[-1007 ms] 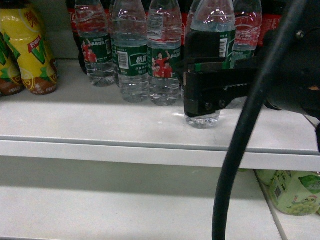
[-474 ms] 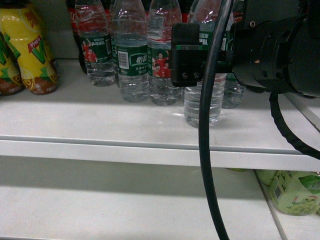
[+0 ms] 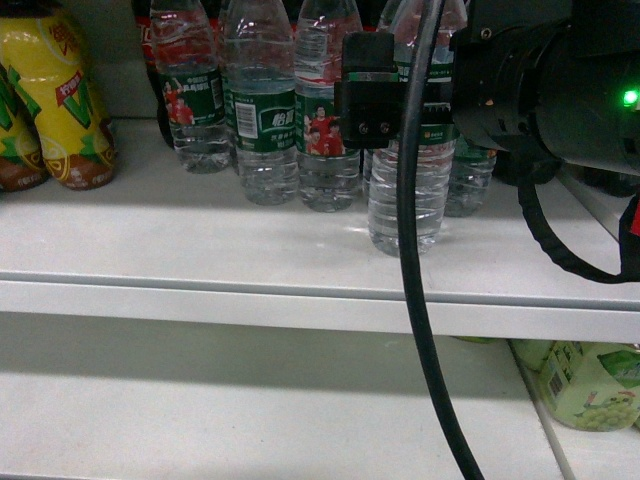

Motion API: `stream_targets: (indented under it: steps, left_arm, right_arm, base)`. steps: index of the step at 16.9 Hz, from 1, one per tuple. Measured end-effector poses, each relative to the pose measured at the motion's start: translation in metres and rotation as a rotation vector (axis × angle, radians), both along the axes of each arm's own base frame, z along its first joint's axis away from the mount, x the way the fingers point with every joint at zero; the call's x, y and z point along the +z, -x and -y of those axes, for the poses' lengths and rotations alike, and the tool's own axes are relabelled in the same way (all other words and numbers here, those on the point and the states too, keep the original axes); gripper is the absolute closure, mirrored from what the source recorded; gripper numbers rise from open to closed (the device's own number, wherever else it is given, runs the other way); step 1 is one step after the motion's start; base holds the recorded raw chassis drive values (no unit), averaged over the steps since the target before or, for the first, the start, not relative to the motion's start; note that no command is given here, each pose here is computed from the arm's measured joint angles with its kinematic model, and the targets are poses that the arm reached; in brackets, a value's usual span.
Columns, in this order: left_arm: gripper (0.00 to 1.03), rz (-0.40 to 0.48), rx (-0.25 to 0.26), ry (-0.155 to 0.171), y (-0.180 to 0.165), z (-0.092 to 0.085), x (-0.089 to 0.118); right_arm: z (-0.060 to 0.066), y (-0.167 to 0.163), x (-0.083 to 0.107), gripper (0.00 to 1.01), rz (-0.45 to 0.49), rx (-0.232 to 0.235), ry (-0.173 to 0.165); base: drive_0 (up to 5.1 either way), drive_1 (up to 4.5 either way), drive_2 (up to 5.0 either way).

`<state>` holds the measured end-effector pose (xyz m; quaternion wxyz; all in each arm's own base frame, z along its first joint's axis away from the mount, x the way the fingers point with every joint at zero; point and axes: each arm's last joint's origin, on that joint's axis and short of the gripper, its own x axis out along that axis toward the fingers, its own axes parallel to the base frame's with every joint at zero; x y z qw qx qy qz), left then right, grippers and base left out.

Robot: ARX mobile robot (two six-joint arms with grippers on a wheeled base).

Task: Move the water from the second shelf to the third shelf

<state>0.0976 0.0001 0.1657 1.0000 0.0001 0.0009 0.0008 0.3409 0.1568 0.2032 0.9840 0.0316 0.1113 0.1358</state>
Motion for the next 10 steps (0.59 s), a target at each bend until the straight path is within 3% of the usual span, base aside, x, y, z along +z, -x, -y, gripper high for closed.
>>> stream_targets:
  steps: [3, 8, 10]
  left_arm:
    - [0.05, 0.000, 0.000, 0.000, 0.000, 0.000, 0.000]
    - [0.05, 0.000, 0.000, 0.000, 0.000, 0.000, 0.000]
    - [0.05, 0.000, 0.000, 0.000, 0.000, 0.000, 0.000]
  right_arm:
    - [-0.008, -0.010, 0.002, 0.03, 0.024, -0.007, 0.027]
    - [-0.010, -0.025, -0.006, 0.03, -0.009, -0.072, 0.058]
    - [-0.010, -0.025, -0.009, 0.21, -0.037, -0.084, 0.041]
  base:
    - [0.0, 0.00, 0.0]
    - [0.0, 0.00, 0.0]
    - [0.0, 0.00, 0.0]
